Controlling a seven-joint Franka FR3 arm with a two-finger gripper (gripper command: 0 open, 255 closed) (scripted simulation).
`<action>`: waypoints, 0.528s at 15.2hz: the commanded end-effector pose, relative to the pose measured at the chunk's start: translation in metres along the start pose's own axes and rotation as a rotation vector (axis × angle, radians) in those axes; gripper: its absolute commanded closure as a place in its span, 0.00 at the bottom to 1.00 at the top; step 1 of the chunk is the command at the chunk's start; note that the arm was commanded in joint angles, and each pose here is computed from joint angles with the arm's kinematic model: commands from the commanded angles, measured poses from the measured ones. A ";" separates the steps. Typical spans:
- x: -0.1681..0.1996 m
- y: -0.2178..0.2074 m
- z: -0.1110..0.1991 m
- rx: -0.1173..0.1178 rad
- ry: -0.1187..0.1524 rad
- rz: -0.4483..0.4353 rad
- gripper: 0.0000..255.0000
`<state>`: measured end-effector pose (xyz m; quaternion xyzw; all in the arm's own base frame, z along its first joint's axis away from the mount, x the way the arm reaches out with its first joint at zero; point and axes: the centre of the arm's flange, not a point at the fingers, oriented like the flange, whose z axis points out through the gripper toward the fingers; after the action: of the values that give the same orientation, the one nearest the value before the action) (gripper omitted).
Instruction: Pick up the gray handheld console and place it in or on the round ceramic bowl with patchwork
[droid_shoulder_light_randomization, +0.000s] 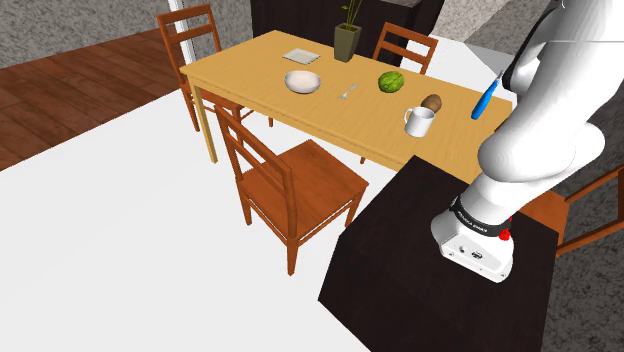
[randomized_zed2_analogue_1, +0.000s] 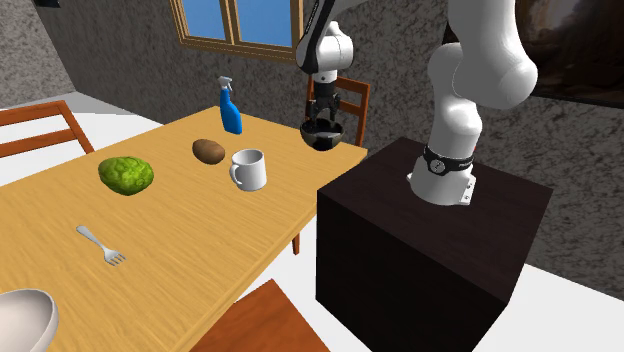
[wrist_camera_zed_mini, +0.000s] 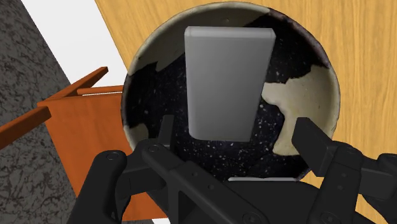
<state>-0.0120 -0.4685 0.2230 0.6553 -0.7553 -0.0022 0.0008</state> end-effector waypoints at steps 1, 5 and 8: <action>0.000 0.000 0.000 0.000 0.000 0.000 0.00; 0.000 0.000 -0.040 0.000 0.000 0.000 0.00; 0.000 0.000 -0.050 0.000 0.000 0.000 0.00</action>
<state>-0.0123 -0.4689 0.2710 0.6553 -0.7554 -0.0012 0.0008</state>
